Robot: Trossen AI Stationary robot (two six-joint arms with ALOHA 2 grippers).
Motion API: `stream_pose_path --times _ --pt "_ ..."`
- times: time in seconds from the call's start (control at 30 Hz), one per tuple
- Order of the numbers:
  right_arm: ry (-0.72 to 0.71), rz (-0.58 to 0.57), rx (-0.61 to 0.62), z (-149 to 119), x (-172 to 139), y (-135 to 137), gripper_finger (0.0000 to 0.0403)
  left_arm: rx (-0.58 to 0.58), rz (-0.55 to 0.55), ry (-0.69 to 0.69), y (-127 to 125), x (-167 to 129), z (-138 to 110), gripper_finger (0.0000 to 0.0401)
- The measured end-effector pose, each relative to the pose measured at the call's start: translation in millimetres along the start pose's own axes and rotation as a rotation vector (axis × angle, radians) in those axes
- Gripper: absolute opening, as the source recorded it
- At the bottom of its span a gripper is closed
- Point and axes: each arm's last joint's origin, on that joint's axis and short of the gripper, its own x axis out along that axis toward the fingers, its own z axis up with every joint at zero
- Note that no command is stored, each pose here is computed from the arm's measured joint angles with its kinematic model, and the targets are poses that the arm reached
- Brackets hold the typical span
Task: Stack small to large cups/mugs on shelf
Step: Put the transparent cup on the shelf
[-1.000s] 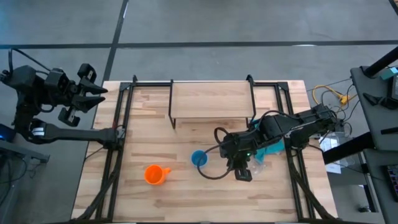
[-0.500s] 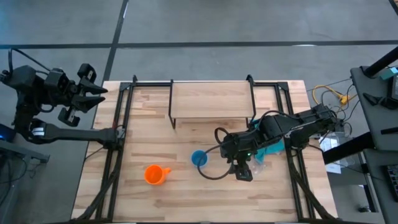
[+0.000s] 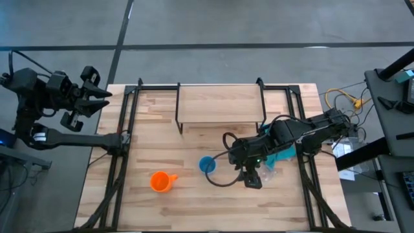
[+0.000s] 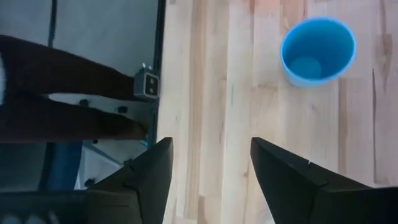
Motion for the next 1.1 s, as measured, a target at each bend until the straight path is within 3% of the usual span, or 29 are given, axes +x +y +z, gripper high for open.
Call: stream_pose_path --times 0.23,0.37,0.6,0.83,1.1 --pt "0.005 -0.002 -0.032 0 -1 0 0.021 0.0 0.0 0.0 0 0 0 0.0099" --pt "0.129 -0.007 0.05 -12 -2 -2 0.021 0.0 0.0 0.0 0 0 0 0.0099" --pt "0.378 -0.073 0.065 -37 -1 -10 0.021 0.0 0.0 0.0 0 0 0 0.0099" --pt "0.453 -0.244 0.032 -54 24 -19 0.021 0.0 0.0 0.001 0 0 0 0.0099" --pt "0.632 -0.325 0.068 -91 65 -36 0.021 0.0 0.0 0.001 0 0 0 0.0099"
